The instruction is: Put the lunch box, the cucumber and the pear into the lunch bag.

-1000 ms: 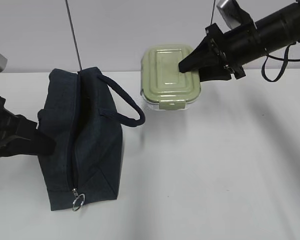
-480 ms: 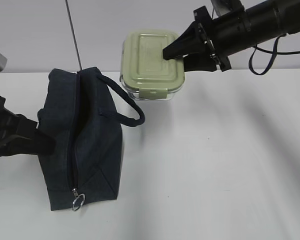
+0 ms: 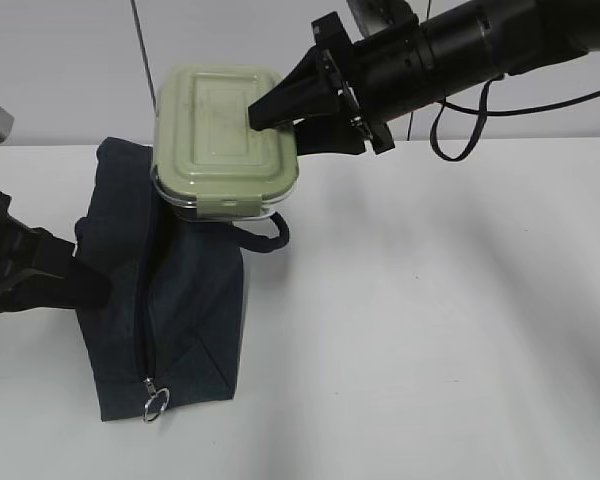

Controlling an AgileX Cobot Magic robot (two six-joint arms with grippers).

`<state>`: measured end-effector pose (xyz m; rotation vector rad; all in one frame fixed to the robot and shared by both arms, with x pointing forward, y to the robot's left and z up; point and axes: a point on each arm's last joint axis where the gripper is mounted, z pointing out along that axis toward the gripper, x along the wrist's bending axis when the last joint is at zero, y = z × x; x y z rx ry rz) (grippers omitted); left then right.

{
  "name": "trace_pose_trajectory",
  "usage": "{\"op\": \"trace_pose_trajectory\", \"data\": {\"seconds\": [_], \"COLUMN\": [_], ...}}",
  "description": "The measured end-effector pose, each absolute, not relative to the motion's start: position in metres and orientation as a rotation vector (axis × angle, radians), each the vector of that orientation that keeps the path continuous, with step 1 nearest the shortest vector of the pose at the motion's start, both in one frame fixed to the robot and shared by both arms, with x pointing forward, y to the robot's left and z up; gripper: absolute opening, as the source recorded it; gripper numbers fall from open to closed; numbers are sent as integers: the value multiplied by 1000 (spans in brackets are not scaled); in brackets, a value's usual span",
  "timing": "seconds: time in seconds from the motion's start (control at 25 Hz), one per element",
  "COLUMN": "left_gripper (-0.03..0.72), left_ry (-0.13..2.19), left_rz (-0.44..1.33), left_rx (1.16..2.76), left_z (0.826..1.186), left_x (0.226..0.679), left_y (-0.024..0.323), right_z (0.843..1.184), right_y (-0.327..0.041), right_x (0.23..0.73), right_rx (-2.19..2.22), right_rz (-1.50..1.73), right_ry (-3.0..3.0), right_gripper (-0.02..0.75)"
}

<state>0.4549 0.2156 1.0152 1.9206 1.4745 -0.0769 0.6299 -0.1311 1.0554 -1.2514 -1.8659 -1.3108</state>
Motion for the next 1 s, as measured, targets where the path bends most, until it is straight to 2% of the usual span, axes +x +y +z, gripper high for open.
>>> {"op": "trace_pose_trajectory", "data": {"seconds": [0.32, 1.0], "left_gripper": [3, 3], "left_ry": [1475, 1475], "left_rz": [-76, -75], "left_rx": [1920, 1920], "left_z": [1015, 1015], "left_x": [455, 455], "left_y": [216, 216], "right_z": [1058, 1060], "right_y": [-101, -74], "right_x": [617, 617], "right_rx": [-1164, -1196], "right_rz": [-1296, -1435], "right_ry": [-1862, -1889], "right_gripper": [365, 365]}}
